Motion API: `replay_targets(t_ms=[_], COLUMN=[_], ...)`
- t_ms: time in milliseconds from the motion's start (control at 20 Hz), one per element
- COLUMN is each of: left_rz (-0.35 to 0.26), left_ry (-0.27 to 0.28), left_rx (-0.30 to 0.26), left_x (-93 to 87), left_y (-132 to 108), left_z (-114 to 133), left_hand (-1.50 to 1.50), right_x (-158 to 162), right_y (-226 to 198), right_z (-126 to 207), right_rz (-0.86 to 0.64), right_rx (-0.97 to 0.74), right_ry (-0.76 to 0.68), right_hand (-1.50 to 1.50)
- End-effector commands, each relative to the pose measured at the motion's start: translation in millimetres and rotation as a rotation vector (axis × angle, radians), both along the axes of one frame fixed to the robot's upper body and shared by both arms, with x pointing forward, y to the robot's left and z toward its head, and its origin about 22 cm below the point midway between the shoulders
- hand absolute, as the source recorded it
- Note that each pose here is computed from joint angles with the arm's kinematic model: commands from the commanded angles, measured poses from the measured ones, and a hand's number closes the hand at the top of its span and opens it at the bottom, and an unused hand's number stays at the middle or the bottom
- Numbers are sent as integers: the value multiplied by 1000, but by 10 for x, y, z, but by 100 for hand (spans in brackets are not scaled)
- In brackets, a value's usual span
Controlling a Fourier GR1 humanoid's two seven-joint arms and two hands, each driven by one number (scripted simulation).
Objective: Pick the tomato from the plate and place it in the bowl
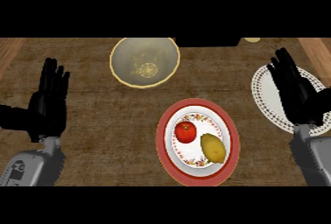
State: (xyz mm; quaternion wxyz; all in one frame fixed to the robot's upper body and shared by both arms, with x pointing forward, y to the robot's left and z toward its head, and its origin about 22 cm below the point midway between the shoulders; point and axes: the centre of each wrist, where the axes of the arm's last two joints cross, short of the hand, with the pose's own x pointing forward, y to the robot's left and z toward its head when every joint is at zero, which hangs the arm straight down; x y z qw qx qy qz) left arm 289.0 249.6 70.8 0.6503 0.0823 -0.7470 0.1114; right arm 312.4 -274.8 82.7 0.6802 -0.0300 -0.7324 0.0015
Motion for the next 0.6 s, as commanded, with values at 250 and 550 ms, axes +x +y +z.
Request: replay_targets(t_ms=[250,550], left_rz=[-137,-88], left_ry=[-107,-57], left_rx=[212,189], left_x=[139,27], left_y=[163,728], left_z=[264,121], left_hand=[0,0], right_x=[-130,-650], right_y=[1937,2328], right_z=[228,-41], right_rz=[797,470], right_rx=[272,-182], right_ry=[-21,-255], right_hand=[-150,-150])
